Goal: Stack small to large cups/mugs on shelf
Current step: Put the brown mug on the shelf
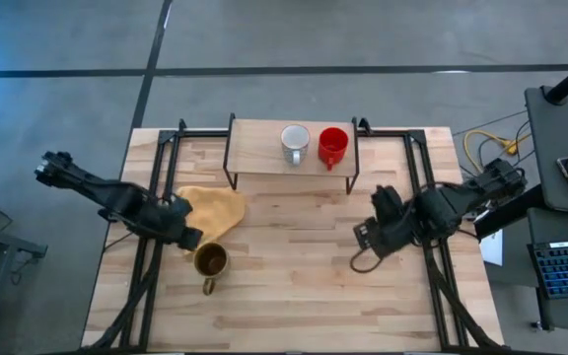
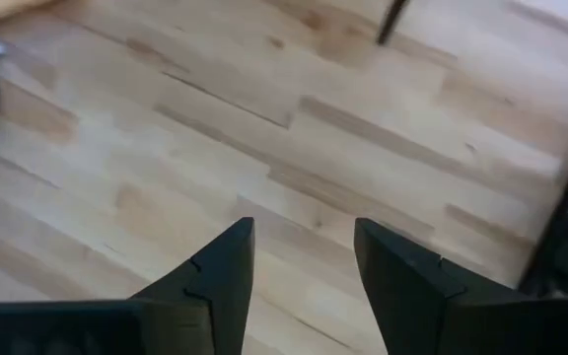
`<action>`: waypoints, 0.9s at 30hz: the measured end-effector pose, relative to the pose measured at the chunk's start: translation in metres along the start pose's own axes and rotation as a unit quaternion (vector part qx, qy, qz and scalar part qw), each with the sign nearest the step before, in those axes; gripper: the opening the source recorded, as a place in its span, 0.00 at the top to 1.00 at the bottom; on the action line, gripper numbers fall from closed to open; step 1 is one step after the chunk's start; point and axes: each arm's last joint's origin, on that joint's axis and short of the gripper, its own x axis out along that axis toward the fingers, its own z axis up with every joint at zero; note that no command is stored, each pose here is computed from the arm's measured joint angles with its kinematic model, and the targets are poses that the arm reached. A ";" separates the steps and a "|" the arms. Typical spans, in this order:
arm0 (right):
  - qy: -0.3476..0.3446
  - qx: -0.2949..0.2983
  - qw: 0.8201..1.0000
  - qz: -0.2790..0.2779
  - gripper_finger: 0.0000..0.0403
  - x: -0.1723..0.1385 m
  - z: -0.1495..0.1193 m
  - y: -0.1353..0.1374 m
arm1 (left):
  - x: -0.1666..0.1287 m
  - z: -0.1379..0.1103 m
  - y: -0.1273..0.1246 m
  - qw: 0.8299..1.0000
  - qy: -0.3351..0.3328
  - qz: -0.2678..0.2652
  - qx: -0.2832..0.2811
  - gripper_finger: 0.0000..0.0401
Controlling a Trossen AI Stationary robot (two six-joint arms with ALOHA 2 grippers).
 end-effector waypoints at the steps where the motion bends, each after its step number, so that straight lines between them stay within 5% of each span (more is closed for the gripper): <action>1: 0.001 0.003 1.000 -0.005 0.58 0.002 -0.004 -0.002 | 0.003 -0.002 -0.002 1.000 0.006 0.010 -0.003 0.65; 27: -0.011 -0.044 0.999 -0.017 0.58 0.009 -0.012 -0.022 | 0.054 -0.036 -0.030 0.992 -0.038 0.107 -0.059 0.65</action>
